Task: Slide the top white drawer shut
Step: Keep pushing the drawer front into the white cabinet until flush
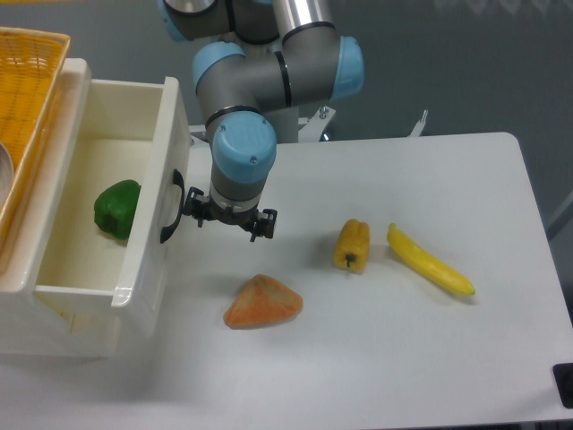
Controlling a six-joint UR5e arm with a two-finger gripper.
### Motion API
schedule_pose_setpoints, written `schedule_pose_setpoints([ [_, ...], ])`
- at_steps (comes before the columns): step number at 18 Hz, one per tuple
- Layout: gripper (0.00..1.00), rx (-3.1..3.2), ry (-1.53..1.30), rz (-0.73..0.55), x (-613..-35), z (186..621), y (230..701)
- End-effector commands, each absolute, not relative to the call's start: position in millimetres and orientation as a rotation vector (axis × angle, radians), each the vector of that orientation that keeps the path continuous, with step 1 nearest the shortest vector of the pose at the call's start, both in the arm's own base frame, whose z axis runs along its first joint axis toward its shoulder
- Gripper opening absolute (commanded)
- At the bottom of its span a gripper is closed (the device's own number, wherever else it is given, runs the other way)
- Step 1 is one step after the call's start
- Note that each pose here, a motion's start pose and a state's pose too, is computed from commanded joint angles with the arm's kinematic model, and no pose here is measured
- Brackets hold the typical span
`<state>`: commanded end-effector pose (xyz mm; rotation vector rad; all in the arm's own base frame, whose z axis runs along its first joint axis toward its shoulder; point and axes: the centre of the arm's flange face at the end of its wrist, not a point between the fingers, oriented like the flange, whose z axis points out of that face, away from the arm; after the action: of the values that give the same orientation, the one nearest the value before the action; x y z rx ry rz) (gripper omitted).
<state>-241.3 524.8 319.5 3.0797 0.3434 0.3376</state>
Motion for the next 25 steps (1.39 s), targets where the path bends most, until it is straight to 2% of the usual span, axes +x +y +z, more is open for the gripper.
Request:
schedule_pose_setpoints([
  [25, 1.00, 3.073, 0.304, 0.312, -185, 326, 547],
])
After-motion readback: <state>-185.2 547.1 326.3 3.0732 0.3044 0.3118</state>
